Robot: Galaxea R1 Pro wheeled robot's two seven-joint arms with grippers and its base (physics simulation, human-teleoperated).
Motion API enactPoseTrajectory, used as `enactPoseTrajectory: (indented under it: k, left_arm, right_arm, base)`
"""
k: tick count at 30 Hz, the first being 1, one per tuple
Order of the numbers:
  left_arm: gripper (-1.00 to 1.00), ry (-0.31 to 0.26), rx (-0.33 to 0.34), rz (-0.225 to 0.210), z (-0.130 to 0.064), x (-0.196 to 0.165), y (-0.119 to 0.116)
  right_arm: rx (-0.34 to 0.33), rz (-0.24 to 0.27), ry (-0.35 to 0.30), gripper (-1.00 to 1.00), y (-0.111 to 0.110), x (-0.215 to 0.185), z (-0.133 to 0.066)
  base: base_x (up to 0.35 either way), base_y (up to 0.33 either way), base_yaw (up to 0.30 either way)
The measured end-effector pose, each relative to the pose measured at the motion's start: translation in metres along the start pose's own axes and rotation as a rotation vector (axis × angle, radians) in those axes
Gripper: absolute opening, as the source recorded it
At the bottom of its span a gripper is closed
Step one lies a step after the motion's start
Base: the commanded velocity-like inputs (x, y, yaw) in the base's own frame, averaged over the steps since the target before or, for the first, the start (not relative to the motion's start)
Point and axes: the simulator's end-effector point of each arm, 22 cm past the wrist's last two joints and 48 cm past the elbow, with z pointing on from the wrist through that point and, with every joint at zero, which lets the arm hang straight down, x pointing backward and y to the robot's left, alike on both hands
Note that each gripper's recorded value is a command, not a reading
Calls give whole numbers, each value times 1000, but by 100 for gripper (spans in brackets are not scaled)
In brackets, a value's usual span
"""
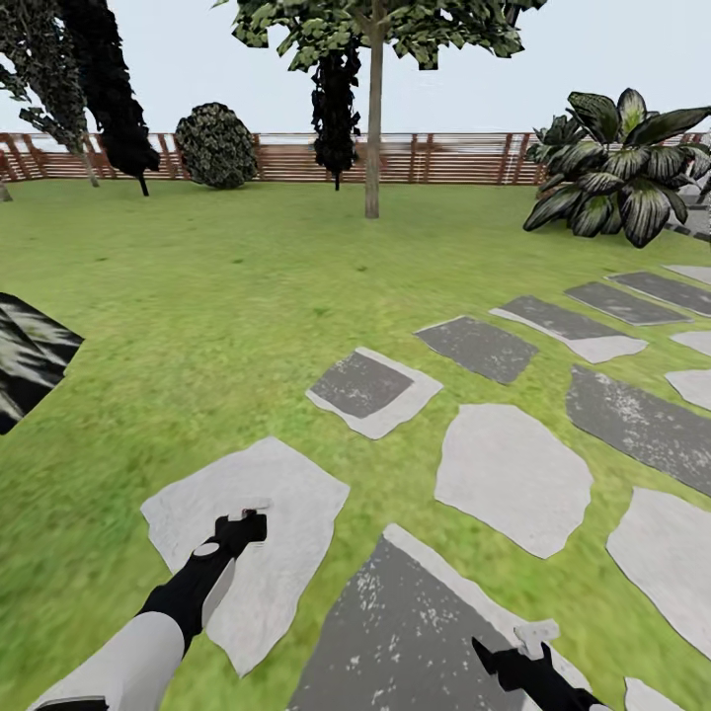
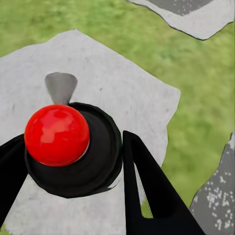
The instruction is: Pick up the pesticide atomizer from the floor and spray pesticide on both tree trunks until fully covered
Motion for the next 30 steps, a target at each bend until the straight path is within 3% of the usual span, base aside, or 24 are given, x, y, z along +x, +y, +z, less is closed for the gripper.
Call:
enactPoseTrajectory:
  k: [30]
  left_arm:
    - [-100,2,1,-2,0,1,-1]
  right_arm:
    - [-1,12,18,100,2,9,-2]
  base:
    - [338,0,0]
